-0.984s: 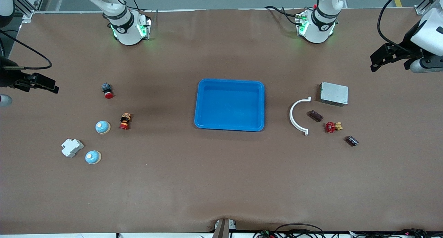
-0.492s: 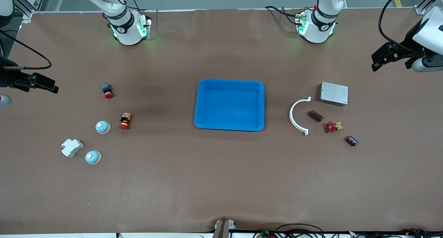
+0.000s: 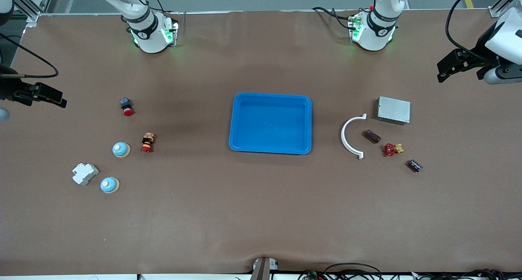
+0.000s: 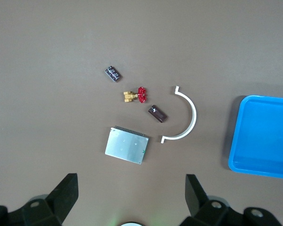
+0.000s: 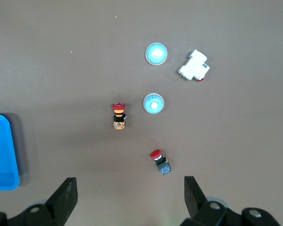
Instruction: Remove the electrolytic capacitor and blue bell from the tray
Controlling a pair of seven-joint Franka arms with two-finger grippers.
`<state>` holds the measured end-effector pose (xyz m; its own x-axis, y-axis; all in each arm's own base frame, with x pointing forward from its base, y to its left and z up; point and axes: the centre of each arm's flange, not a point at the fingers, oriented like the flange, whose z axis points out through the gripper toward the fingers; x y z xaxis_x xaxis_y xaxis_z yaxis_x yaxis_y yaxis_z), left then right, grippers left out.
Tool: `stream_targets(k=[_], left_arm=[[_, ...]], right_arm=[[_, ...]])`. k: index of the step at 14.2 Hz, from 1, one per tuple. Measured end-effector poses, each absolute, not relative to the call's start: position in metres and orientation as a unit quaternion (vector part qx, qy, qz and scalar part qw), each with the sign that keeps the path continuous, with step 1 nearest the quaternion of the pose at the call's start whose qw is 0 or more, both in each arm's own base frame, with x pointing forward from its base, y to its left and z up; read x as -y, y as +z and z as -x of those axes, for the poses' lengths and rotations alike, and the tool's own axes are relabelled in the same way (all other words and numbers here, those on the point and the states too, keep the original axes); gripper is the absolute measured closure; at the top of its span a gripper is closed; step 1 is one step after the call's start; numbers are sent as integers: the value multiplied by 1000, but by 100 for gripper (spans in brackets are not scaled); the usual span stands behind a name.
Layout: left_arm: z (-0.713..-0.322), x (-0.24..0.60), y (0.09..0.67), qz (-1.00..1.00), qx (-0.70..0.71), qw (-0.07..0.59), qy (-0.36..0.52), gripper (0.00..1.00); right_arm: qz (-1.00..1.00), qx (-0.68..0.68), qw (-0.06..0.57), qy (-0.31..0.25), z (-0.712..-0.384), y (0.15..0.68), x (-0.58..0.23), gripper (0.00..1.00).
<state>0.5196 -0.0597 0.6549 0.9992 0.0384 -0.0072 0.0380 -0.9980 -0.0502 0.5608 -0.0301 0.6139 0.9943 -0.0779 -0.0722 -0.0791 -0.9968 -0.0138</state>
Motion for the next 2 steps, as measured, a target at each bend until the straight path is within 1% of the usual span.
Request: stream_targets(k=[2], left_arm=[[-519,60,655,999,19,25,5,0]], right_arm=[[999,-39,8,31,-554,627,30,0]])
